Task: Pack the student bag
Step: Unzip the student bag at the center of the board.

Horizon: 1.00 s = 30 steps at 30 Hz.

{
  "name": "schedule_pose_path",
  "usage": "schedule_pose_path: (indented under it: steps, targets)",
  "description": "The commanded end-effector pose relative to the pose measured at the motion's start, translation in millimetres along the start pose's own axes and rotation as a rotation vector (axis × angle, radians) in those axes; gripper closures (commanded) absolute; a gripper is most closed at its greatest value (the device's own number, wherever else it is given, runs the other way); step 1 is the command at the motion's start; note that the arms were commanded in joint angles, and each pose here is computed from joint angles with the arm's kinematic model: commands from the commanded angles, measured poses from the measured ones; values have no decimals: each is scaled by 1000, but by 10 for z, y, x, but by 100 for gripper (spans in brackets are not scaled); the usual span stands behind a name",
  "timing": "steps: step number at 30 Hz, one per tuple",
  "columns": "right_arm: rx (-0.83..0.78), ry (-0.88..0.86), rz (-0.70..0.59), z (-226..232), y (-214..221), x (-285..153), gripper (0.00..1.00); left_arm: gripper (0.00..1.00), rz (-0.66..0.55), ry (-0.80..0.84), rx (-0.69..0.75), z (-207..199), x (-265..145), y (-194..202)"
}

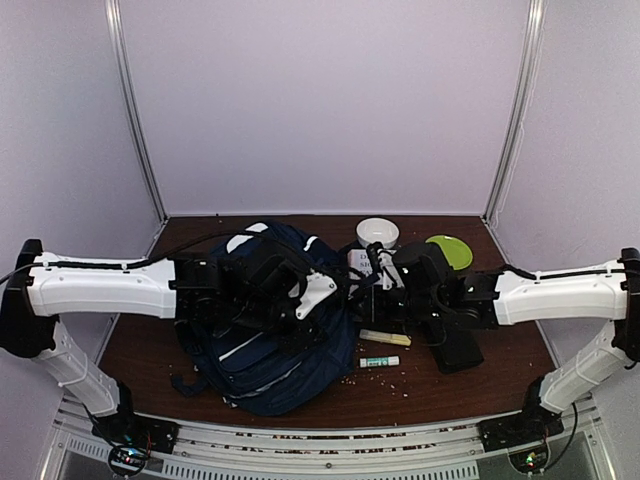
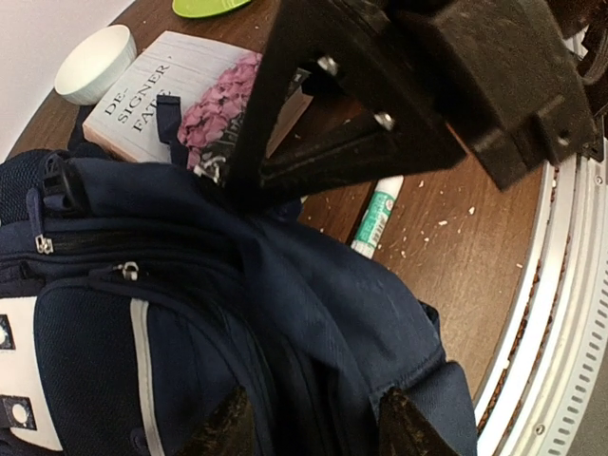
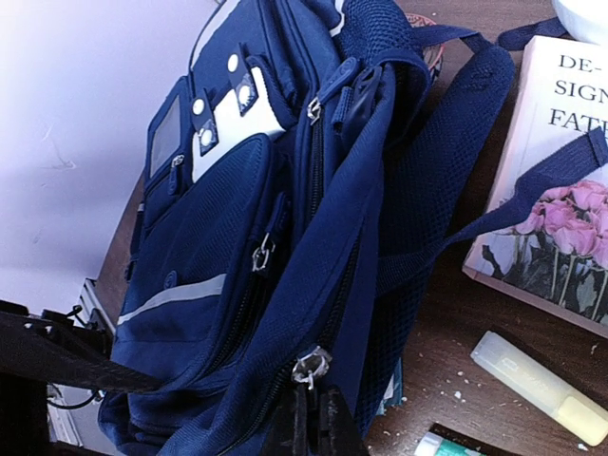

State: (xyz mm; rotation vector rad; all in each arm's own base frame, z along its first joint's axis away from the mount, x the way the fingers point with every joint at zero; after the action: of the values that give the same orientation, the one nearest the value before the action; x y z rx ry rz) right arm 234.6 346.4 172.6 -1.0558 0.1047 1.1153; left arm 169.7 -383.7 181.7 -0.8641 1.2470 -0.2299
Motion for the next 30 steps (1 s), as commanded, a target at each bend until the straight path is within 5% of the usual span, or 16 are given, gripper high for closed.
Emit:
schedule_pose_path:
  steps: [1, 9, 20, 30]
  targets:
    - [32, -157, -69, 363, -157, -189, 100, 22, -124, 18, -1, -51, -9, -418]
    - [31, -182, -63, 428, -102, -231, 100, 28, -103, 33, -22, -89, 142, -376]
    - [1, -173, -68, 408, -93, -321, 100, 99, -48, -124, -33, 177, 76, -49]
    - [-32, -44, -114, 191, -166, -334, 100, 100, -110, -150, -14, 267, -345, 60]
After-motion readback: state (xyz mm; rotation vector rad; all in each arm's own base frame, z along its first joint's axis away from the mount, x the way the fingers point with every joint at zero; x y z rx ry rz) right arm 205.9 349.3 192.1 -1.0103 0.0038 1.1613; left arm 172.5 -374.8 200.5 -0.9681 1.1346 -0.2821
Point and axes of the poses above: each gripper's point midway between its finger pads, its own x axis out along the fingers, its own z axis along the line the jaws close on, y = z × x, the point moved 1 cm from there along -x, back along the fingers
